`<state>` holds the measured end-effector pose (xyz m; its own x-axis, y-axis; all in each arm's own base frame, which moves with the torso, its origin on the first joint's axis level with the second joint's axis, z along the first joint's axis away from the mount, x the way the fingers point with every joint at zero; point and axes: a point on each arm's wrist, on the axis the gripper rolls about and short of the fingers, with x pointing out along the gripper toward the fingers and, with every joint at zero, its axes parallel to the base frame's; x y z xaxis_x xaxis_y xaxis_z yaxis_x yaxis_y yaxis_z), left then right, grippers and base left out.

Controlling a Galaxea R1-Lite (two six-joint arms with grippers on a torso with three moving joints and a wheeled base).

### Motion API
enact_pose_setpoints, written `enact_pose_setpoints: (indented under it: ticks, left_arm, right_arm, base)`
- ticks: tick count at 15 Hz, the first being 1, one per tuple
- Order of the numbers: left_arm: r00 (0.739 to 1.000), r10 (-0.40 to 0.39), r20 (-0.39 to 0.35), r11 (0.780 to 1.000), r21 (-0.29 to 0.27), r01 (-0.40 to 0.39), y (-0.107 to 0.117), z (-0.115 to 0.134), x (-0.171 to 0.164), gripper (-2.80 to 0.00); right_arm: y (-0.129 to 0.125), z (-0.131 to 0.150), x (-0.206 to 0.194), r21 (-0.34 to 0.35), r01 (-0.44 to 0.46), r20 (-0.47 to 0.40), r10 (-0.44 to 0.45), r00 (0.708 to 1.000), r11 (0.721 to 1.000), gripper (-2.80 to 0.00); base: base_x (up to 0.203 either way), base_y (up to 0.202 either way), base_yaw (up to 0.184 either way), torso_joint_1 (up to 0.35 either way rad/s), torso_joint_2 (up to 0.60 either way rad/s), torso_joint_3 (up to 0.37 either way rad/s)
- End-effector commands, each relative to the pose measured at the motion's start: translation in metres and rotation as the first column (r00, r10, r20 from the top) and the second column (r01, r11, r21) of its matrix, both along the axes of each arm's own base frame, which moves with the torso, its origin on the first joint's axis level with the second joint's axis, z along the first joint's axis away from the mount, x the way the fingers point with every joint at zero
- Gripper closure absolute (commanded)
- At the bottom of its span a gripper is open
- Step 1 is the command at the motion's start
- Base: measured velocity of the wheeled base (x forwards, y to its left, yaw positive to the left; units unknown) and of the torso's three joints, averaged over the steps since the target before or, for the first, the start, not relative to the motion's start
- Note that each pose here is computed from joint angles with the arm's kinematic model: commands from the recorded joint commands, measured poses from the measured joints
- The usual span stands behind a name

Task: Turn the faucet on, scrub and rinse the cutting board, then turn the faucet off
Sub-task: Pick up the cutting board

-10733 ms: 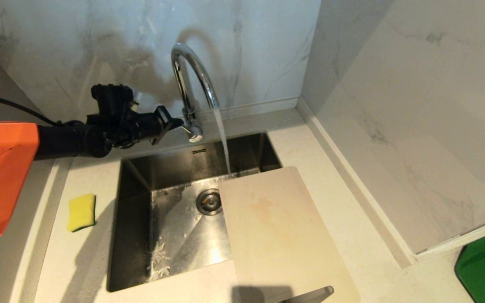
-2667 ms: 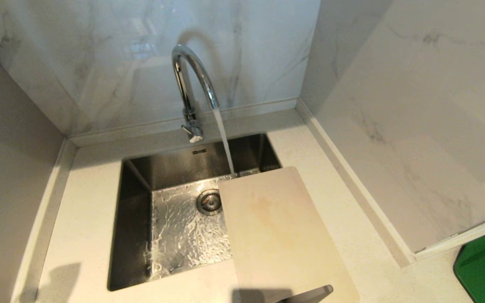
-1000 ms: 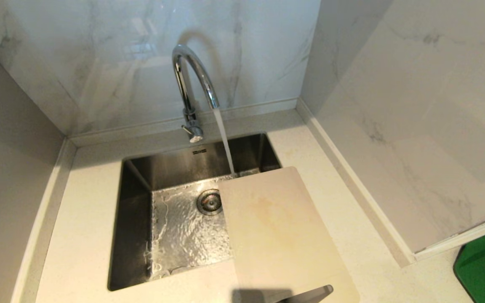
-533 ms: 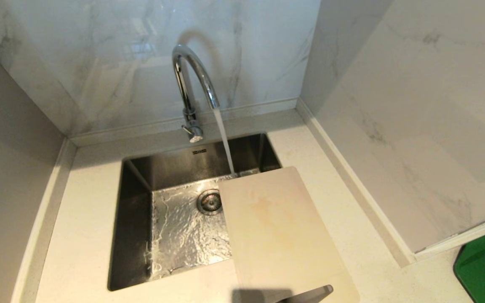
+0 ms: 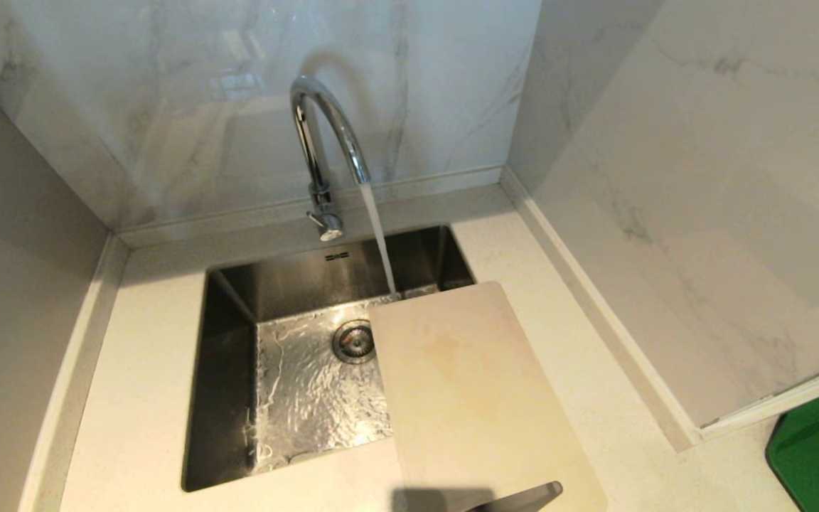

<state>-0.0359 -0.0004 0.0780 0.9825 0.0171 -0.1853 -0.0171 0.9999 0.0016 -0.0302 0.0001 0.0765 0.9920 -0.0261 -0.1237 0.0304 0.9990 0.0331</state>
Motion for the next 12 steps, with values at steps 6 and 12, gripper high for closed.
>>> enact_pose_setpoints:
  ticks: [6, 12]
  left_arm:
    - [1.0, 0.001, -0.002, 1.0, 0.001, -0.001, 0.0, -0.0003, -0.0001, 0.0]
    - [1.0, -0.001, -0.004, 1.0, 0.002, 0.001, 0.0, -0.0007, 0.0, 0.0]
  right_arm:
    - [0.0, -0.0001, -0.0001, 0.0, 0.0, 0.001, 0.0, 1.0, 1.0, 0.0]
    - [0.0, -0.0001, -0.0001, 0.0, 0.0, 0.001, 0.0, 1.0, 1.0, 0.0]
  base:
    - [0.0, 0.0, 0.0, 0.0, 0.0, 0.0]
    - [0.0, 0.0, 0.0, 0.0, 0.0, 0.0]
